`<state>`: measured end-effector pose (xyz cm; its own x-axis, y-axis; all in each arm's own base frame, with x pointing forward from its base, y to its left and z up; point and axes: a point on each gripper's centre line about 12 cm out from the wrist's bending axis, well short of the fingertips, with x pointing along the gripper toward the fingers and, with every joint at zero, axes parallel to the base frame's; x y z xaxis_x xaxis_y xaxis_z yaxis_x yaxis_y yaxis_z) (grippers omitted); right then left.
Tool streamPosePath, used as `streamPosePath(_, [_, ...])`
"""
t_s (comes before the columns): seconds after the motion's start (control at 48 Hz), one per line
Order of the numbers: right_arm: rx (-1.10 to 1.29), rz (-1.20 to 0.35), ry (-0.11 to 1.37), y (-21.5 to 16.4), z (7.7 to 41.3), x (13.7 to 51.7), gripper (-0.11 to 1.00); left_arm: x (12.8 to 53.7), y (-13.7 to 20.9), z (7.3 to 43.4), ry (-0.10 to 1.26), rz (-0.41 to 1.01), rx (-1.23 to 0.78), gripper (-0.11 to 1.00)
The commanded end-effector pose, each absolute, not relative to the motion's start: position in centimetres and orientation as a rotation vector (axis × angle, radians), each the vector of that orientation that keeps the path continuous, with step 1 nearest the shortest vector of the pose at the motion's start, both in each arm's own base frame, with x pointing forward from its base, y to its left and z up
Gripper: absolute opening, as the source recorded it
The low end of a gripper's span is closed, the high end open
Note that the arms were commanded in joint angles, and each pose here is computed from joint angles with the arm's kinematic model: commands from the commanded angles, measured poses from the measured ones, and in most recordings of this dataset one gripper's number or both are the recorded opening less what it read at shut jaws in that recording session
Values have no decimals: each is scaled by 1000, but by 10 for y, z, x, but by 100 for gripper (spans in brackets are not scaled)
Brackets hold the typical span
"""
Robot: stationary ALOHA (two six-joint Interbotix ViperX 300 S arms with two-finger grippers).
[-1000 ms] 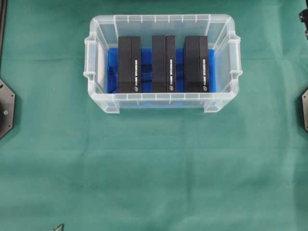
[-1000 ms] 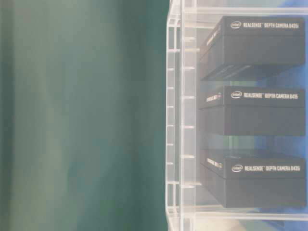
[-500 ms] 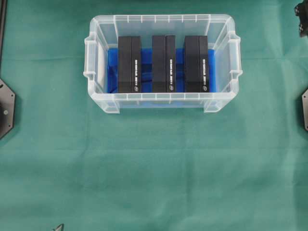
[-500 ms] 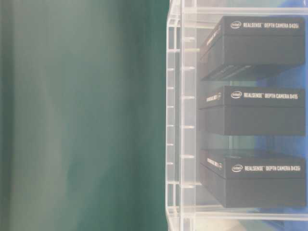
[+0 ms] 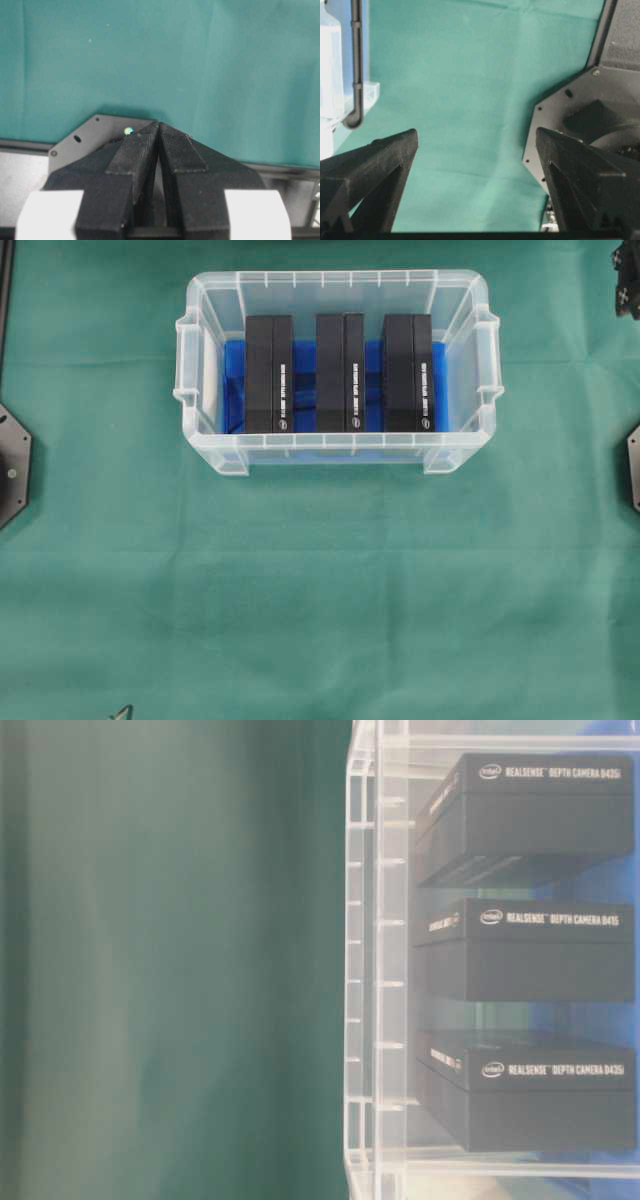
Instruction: Take the box out of the case with the right arm.
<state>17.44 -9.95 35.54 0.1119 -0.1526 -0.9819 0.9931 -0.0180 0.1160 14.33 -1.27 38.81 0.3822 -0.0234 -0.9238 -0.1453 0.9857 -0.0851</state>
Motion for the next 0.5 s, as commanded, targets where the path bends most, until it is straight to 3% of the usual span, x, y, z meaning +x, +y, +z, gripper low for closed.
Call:
streamPosePath(0.0, [1170,-1211,981,-101,360,174,93,143,-13,394,1158,74,-161,0])
streamPosePath(0.271, [1209,-1225,955,-102,361,178,93,142,-13,395,1155,73,-160,0])
streamPosePath(0.479, [1215,-1198,937,-106,362,204,93,142,-13,394,1156,74,-159,0])
